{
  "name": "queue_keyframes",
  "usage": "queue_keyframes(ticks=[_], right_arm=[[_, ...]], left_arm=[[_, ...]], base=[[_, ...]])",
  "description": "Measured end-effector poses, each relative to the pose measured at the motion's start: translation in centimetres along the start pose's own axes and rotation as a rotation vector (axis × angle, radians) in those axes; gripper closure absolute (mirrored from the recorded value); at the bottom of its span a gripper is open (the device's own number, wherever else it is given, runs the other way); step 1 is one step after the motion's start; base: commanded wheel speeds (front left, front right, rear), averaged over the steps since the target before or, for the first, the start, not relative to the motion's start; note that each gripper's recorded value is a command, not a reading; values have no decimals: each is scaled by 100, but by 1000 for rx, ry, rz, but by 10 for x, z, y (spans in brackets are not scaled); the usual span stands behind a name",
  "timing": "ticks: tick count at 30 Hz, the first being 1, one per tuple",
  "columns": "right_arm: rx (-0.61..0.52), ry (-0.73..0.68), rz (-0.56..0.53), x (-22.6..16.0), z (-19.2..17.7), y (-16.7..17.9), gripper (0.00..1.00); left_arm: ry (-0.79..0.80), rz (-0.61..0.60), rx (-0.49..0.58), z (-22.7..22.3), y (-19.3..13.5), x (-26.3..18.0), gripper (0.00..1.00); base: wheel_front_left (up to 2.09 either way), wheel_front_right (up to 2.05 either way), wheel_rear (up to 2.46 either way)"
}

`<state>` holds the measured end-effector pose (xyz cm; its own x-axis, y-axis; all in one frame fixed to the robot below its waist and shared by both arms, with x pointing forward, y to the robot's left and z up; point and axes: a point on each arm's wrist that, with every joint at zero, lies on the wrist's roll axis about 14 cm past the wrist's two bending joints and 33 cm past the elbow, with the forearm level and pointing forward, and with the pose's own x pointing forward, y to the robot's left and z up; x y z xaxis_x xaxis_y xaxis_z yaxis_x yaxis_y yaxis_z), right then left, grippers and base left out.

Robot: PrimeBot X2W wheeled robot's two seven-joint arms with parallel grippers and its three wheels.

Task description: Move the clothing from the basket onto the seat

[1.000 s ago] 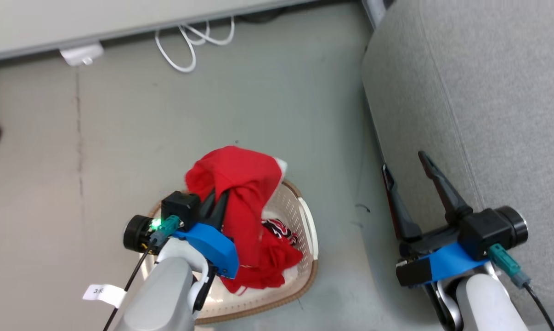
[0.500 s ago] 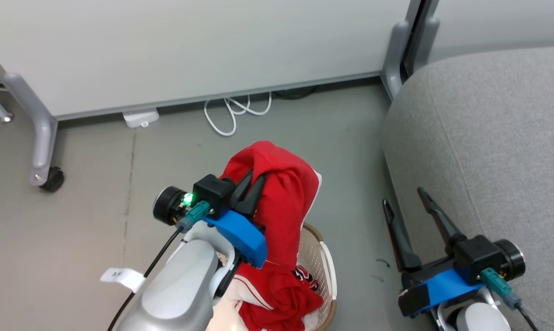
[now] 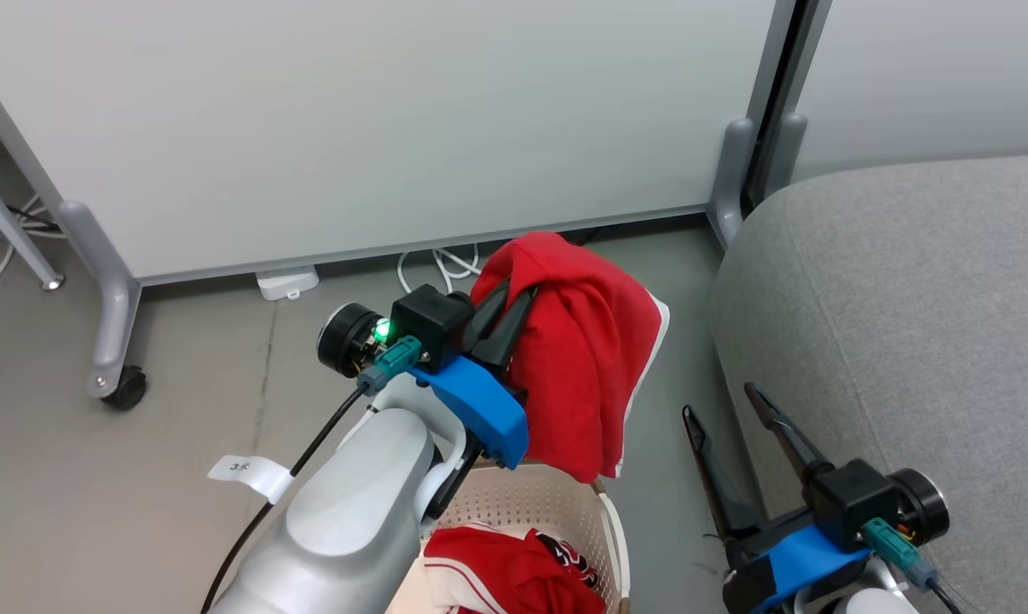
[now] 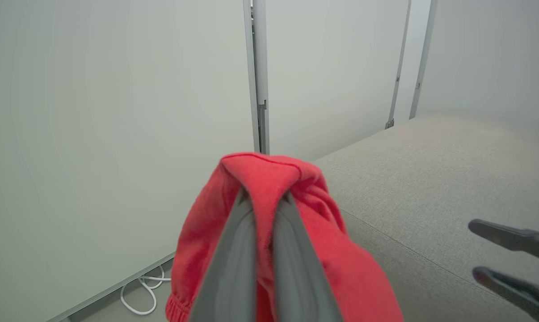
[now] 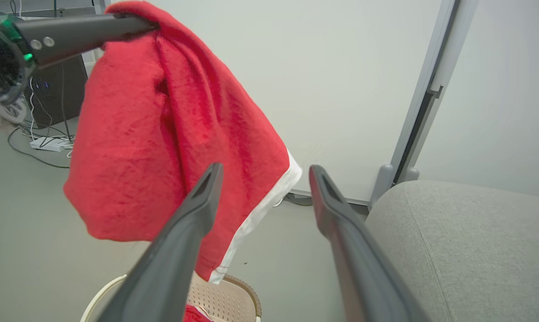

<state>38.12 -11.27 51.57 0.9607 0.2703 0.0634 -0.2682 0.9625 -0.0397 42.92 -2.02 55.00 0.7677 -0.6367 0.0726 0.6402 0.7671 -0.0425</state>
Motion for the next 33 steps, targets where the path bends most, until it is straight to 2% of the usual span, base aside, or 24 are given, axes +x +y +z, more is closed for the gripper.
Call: queue_keyframes(ticks=[13,26,33], right_arm=[[-12,45,35,-2,-8,12,0],[-91,183,161,37,-34,36,0],[-79,211,191,55,-39,40,0]], left_arm=[[12,-7,-7,-2,-3,1,100],[18,-32,-18,-6,-7,7,100],[16,-44,-26,-5,-10,6,100]], base=[[0,0,0],[0,0,0],[0,0,0]])
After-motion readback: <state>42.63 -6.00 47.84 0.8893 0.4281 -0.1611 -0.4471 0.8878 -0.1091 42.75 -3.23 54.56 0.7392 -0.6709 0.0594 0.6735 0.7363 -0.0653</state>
